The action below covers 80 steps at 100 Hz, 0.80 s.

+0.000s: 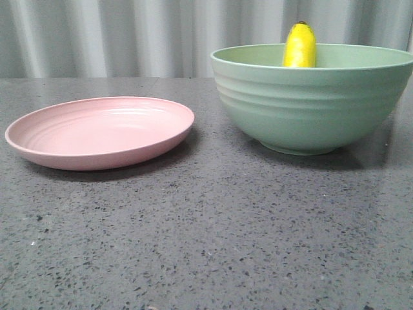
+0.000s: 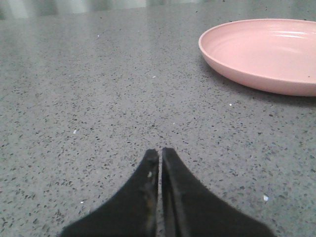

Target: Transfer banana from pink plate to green bowl

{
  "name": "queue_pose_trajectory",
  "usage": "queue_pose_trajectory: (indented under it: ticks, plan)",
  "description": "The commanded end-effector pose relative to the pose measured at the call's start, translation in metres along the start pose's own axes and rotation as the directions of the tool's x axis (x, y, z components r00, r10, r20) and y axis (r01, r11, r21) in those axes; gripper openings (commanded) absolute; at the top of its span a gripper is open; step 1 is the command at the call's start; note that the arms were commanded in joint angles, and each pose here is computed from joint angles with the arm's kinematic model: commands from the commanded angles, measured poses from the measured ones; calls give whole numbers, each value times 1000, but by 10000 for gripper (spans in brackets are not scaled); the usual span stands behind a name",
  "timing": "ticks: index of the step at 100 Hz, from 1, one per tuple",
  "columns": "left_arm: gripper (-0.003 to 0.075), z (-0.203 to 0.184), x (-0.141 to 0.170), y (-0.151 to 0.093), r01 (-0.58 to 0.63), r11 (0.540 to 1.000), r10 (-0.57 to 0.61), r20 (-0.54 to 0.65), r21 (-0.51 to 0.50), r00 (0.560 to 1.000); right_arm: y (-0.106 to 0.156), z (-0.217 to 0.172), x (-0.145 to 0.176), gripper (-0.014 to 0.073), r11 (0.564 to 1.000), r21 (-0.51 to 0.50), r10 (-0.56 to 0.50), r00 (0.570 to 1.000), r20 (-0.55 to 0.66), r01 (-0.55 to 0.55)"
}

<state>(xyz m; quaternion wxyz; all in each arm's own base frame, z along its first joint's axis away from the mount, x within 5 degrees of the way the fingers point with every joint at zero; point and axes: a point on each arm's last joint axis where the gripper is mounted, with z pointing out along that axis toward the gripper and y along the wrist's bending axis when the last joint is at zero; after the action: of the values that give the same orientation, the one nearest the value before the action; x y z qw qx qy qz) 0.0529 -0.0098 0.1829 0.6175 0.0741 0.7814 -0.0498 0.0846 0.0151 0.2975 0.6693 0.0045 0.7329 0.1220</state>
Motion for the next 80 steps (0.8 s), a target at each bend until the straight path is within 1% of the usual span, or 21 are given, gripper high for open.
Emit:
queue_pose_trajectory:
  ticks: [1,60,80]
  plan:
    - [-20,-1,-5,0,3,1000,-2,86,-6,996,1,-1,-15,-66,1000,3,-19,995,99,19]
    - [-20,-1,-5,0,3,1000,-2,86,-6,996,1,-1,-15,-66,1000,3,-19,995,99,19]
    - [-20,-1,-5,0,3,1000,-2,86,-6,996,-1,-6,-9,-66,1000,7,-21,991,131,20]
